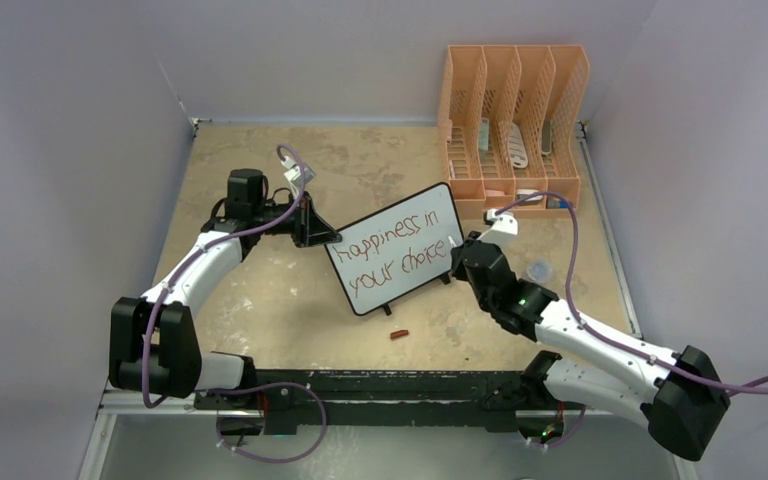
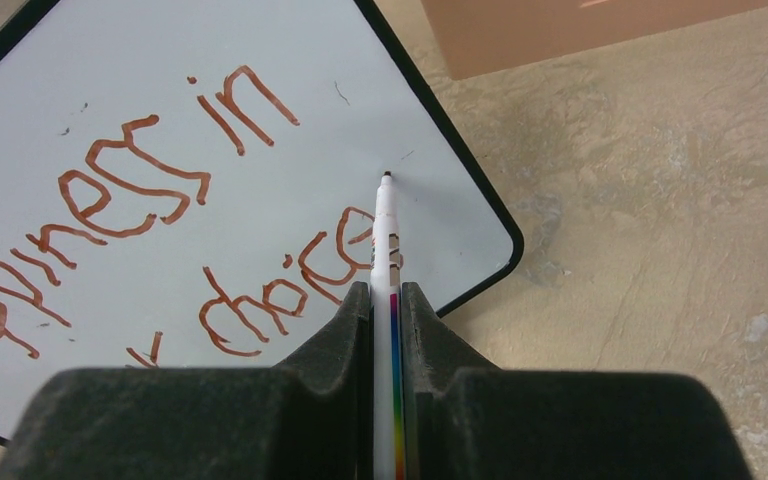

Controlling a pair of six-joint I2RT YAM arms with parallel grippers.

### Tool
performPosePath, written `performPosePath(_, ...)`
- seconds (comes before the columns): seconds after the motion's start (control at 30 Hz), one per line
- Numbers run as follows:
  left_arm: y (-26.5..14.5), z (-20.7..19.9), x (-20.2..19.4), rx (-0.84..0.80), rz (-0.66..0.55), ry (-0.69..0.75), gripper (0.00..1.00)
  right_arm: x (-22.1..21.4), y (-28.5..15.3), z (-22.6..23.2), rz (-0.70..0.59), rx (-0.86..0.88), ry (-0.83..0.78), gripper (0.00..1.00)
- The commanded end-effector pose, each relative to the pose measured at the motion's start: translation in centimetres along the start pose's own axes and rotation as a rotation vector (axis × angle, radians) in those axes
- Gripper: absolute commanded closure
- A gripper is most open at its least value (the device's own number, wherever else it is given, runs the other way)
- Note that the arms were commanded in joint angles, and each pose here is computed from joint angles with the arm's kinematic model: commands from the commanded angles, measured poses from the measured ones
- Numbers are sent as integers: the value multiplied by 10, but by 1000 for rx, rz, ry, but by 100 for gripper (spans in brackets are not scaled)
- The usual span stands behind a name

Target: Write a sentence on the whiteboard

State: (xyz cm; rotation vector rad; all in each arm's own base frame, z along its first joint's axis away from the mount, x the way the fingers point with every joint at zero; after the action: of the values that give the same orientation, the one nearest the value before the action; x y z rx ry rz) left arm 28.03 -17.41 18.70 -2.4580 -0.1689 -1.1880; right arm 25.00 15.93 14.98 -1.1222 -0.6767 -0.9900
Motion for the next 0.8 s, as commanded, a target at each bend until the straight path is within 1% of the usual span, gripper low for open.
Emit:
performPosePath(0.0, -2, 26, -10, 142, 28, -1, 100, 9, 1, 13, -15, 55, 6, 100)
performPosePath(0.4, -2, 26, -10, 143, 27, 1, 100, 4, -3, 18, 29, 89, -8, 100)
performPosePath(0.63, -2, 26, -10, 142, 26, 2, 100, -2, -3, 15, 58, 76, 0, 100)
performPosePath(0.77, -2, 26, -9, 142, 26, 2, 100, -5, -4, 7, 66, 33, 1, 100)
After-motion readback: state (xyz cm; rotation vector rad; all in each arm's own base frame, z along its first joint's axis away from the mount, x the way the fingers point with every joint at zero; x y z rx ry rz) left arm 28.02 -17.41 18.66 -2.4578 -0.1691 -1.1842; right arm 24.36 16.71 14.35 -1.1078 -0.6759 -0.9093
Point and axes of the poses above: each gripper's point midway between its finger pads, its own y axis out along the fingers, its own z axis along the line the jaws close on, x = y × z, the point moved 2 cm from there along -y, back along the fingers, and after that the axes turned 1 degree about -y, right-handed, at the moved point
